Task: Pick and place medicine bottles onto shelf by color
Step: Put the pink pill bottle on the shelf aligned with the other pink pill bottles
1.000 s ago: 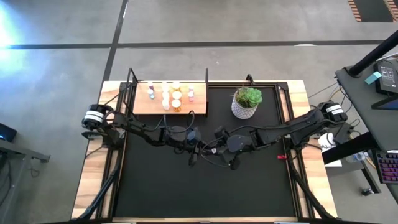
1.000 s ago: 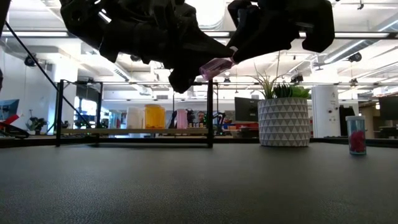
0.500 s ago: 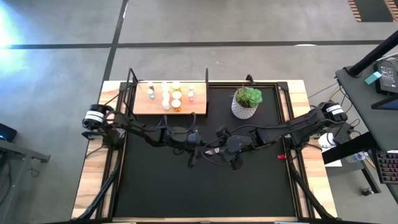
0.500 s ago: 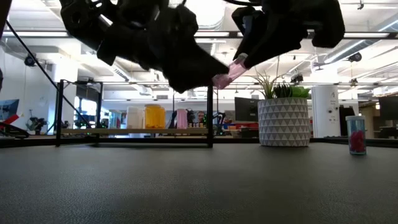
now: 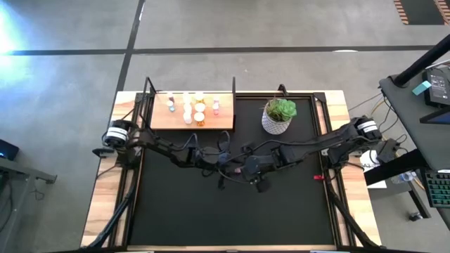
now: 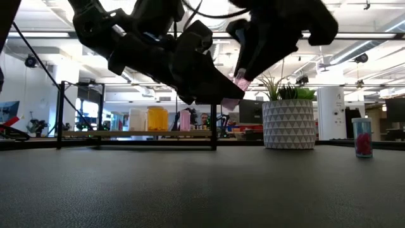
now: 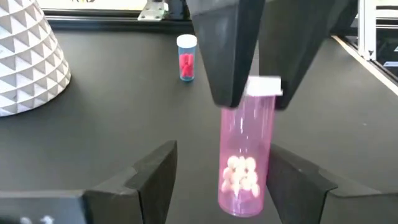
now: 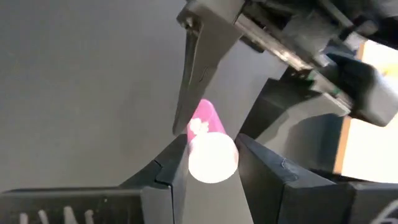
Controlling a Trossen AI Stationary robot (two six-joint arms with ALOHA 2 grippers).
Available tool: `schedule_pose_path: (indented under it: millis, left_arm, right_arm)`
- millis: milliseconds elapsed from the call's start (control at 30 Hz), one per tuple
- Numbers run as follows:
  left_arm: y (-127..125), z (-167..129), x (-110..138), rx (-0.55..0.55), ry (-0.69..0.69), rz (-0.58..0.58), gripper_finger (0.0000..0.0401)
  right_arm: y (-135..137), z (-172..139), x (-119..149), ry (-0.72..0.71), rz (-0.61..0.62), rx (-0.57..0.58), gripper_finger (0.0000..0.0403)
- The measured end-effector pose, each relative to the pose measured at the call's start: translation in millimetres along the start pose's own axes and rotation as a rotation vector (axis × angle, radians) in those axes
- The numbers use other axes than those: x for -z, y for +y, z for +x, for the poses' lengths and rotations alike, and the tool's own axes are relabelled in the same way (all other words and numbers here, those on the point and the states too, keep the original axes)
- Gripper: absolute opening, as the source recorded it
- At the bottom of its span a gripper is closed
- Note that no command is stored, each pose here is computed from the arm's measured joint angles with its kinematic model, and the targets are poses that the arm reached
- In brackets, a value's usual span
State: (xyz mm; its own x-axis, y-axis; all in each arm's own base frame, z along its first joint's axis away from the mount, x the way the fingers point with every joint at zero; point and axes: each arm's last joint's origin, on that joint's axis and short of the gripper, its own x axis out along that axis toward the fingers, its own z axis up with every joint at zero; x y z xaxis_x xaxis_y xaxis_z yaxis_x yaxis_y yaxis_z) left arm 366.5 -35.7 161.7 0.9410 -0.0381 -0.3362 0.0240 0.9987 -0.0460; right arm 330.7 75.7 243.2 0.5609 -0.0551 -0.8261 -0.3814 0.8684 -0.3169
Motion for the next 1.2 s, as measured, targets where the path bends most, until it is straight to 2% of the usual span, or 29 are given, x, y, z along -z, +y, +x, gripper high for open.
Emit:
schedule_pose_path:
  millis: [367,800,1200]
  left_arm:
    - [1,-1,0,-0.008,0.008,-0.003,0.0212]
    - [3,-1,1,-0.045,0.031,-0.031,0.0211]
    - [4,-2,6,-0.050,0.070,-0.053,0.0146]
  right_arm:
    - [-8,23,-10,0.132,-0.001,-0.036,0.0112]
    - [-19,22,-13,0.124,0.019,-0.021,0.0112]
    - [-19,21,-11,0.148,0.025,-0.025,0.0112]
